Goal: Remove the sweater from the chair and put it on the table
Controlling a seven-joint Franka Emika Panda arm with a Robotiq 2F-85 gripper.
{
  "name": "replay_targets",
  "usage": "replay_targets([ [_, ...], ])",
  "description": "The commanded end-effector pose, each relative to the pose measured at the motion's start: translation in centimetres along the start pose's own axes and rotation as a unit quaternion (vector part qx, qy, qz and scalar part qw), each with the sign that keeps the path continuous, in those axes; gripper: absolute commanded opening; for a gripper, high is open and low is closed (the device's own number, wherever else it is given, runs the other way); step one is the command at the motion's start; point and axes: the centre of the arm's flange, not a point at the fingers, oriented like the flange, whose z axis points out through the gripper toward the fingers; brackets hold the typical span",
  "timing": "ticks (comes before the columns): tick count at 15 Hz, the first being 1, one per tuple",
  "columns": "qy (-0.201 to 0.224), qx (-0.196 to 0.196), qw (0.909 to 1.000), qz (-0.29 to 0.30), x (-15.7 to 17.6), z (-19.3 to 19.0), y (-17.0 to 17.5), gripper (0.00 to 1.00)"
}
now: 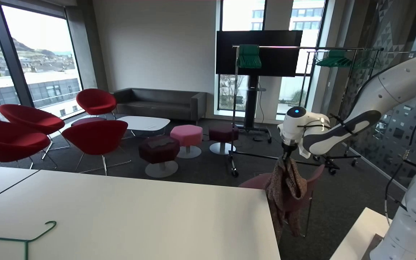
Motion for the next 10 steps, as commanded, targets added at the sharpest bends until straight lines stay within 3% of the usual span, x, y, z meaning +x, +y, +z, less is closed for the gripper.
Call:
replay_targets([
  [1,0.008,0.028,0.9996,0.000,1.4,-3.4,3.9,0.03],
  [4,-0.004,0.035,0.9994,0.004,1.6,-4.3,5.6,0.03],
  [10,-0.088,0.073,0.9931,-0.027,0.2,-6.0,7.1,0.03],
])
